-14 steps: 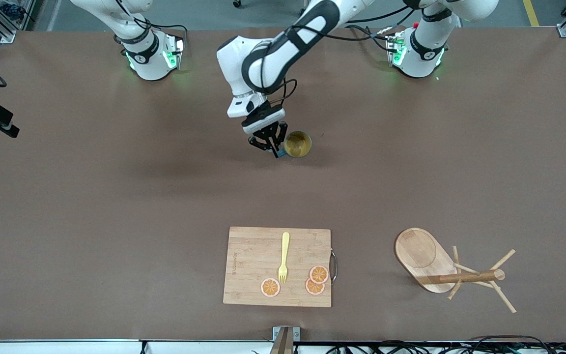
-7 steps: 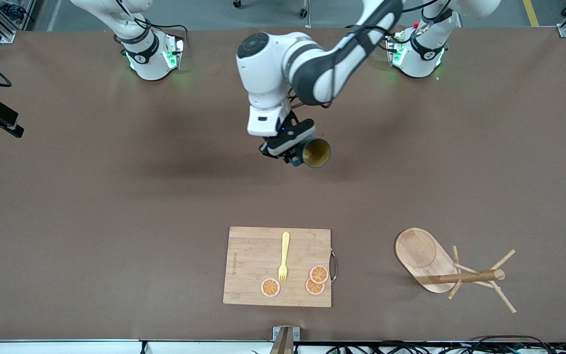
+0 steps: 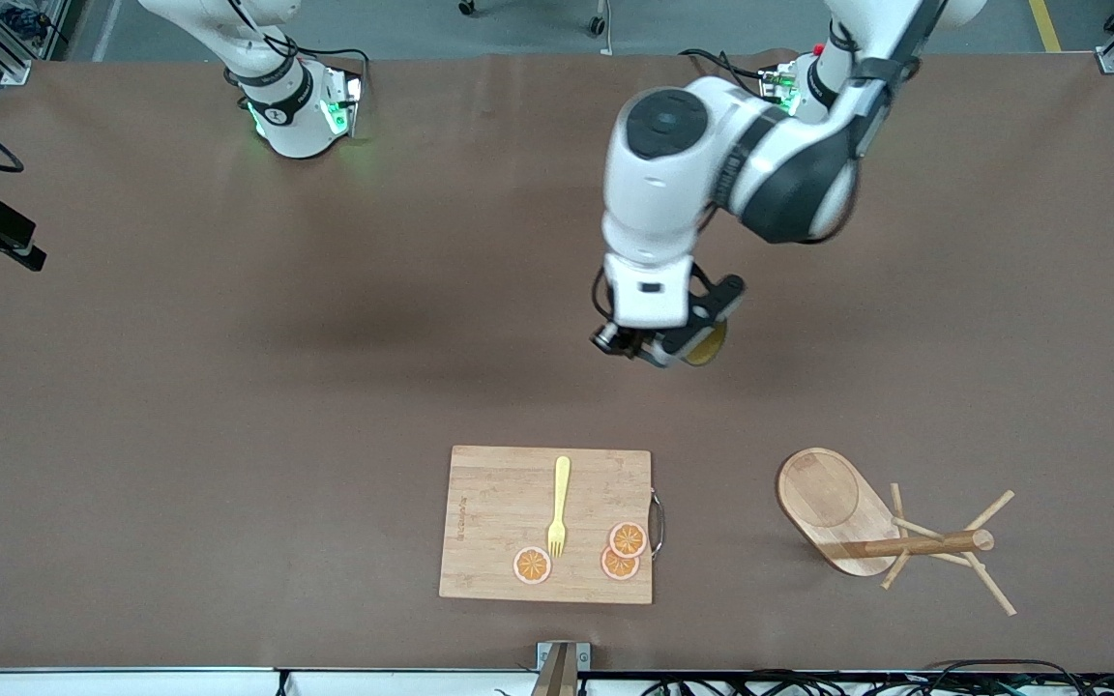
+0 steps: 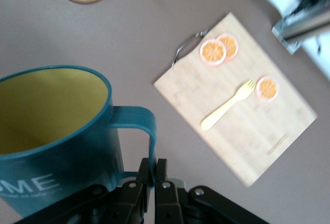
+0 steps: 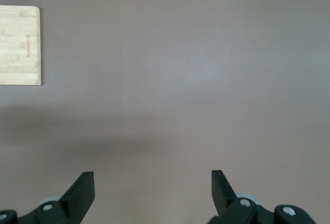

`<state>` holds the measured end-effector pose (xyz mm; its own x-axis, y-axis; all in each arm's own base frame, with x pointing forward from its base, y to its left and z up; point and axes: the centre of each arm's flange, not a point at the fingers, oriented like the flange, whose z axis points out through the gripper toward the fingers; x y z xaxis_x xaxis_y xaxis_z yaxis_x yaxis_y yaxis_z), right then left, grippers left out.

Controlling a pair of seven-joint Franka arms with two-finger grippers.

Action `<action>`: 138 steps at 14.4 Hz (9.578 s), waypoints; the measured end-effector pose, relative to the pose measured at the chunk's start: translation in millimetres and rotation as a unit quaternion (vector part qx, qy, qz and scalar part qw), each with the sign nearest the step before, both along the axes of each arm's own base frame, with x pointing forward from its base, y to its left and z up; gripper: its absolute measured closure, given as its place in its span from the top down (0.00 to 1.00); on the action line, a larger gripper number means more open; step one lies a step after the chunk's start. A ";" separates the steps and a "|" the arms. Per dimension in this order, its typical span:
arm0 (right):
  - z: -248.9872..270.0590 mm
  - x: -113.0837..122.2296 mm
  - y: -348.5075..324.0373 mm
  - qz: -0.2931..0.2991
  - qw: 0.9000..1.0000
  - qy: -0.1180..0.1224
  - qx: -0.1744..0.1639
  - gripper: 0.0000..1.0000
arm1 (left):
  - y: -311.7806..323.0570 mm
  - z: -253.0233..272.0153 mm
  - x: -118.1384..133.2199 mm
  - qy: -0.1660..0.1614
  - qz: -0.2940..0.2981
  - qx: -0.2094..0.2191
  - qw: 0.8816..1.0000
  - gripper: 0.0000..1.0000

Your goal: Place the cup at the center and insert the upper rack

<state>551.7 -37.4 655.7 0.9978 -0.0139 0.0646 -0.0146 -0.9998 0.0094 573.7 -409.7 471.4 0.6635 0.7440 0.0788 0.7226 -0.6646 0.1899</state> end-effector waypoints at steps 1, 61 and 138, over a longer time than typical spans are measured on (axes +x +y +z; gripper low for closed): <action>-2.1 0.2 -0.1 0.000 1.000 0.002 0.000 1.00 | 25.0 8.7 19.2 0.000 0.021 -0.034 0.999 0.07; -13.5 -7.5 13.9 0.013 1.000 -0.001 -0.002 1.00 | 380.0 -55.0 186.8 -0.122 0.164 -0.364 0.909 0.66; -12.7 -7.4 9.7 0.010 1.000 -0.003 -0.005 1.00 | 385.1 195.1 -37.8 0.020 -0.438 0.077 0.895 1.00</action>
